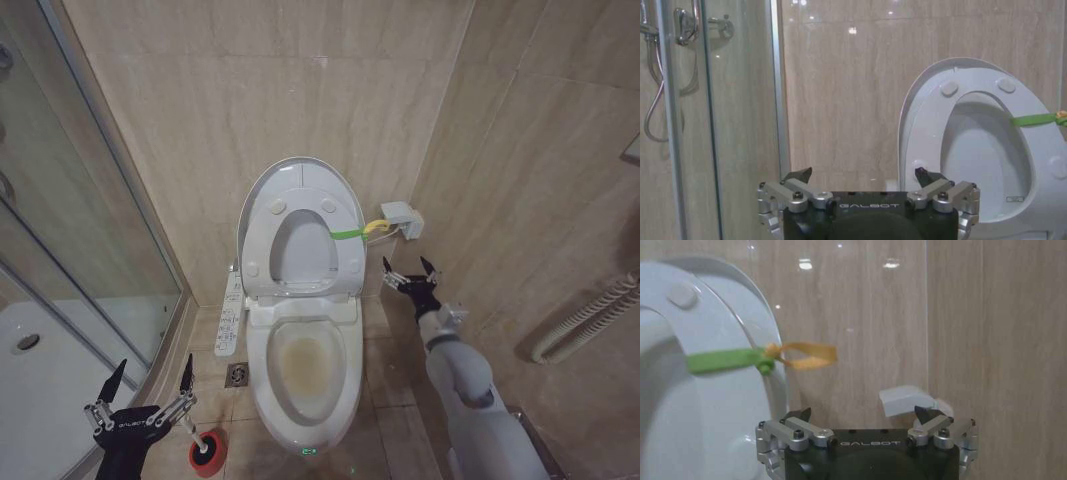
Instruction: Open the toilet lid, clean the toilet bowl with a toilet brush, close the toilet lid, and flush.
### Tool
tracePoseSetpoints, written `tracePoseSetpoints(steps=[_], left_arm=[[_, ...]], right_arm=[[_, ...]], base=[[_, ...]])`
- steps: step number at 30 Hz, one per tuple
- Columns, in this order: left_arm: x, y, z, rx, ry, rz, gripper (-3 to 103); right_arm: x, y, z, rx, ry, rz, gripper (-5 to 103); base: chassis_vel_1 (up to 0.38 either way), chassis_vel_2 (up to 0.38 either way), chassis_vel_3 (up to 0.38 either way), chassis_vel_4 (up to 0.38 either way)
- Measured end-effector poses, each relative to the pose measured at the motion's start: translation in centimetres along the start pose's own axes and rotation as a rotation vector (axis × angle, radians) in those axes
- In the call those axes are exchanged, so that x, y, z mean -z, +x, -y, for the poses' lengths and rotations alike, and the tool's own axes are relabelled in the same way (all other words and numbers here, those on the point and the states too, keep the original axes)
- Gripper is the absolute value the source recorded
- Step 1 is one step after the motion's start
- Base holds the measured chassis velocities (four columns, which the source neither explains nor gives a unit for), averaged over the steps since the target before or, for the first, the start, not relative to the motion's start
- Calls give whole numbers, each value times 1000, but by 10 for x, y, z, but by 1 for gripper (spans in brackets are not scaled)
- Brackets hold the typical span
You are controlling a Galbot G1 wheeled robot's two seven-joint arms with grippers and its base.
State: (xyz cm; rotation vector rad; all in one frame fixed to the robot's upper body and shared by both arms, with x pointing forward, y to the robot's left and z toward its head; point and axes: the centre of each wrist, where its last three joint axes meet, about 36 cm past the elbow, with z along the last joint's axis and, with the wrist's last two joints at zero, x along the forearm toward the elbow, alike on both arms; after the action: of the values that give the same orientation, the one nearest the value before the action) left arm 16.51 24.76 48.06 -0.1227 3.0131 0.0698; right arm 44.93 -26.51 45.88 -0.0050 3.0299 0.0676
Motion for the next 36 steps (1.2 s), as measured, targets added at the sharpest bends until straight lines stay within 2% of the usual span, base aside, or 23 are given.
tracePoseSetpoints(steps=[16, 29, 36], left_arm=[[0, 0, 0, 0, 0, 0, 100], [0, 0, 0, 0, 0, 0, 100], [0, 0, 0, 0, 0, 0, 100]], right_arm=[[-17, -56, 12, -49, 25, 8, 100], [-29, -114, 1, -97, 62, 87, 100], [-50, -151, -11, -133, 71, 121, 100]], base=[[0, 0, 0, 0], [0, 0, 0, 0], [0, 0, 0, 0]])
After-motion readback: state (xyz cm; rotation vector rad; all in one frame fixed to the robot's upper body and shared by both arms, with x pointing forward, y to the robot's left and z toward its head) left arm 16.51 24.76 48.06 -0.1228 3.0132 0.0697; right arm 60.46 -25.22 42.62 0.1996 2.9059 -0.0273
